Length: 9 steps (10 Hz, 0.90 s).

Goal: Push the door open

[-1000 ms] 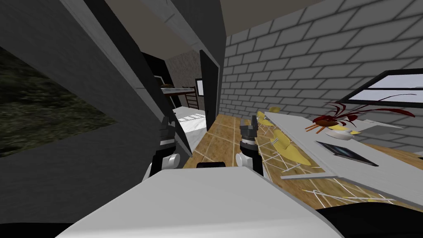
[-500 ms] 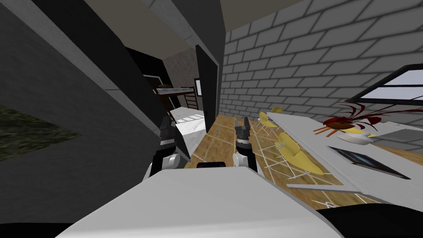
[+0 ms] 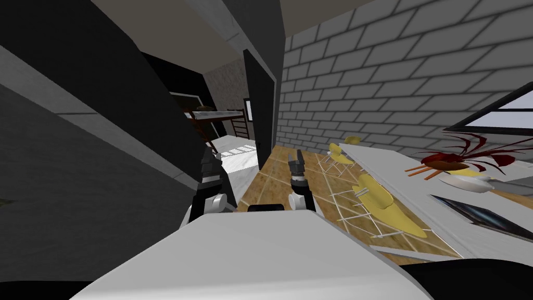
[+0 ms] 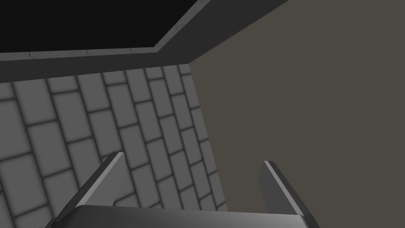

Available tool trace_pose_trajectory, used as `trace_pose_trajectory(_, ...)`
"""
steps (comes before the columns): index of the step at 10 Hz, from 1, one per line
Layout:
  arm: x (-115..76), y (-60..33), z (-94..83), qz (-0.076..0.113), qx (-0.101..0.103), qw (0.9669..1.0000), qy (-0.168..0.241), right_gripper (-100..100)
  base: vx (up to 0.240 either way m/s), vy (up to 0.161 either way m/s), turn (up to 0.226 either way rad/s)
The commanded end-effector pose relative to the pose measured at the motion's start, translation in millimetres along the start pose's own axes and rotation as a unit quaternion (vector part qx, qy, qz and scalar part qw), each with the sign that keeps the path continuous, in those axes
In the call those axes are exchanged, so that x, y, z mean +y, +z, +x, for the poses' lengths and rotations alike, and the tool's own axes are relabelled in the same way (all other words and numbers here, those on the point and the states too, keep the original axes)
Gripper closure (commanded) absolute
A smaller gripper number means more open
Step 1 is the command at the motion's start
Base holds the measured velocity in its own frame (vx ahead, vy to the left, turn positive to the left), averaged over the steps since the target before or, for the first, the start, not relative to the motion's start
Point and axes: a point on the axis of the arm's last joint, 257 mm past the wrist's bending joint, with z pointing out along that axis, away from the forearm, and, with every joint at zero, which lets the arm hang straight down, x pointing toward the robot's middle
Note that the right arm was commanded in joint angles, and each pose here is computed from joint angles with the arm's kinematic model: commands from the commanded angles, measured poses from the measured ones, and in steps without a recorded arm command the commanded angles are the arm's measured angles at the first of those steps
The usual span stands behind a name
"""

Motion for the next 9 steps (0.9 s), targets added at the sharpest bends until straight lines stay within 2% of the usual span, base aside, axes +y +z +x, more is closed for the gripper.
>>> trace_pose_trajectory(1, -10.5, -2.2, 9.0, 0.007, 0.010, 0.9999, 0.009, -100, 0.150, -0.038, 0.000)
trace_pose_trajectory(3, -19.1, -3.9, 18.6, 0.013, 0.020, 0.9996, 0.018, -100, 0.089, -0.026, 0.000)
trace_pose_trajectory(5, -36.0, -8.4, 38.5, 0.027, 0.039, 0.9982, 0.035, -100, 0.138, -0.033, -0.001)
trace_pose_trajectory(9, -52.8, -14.4, 59.8, 0.041, 0.060, 0.9959, 0.053, -100, 0.128, -0.026, 0.000)
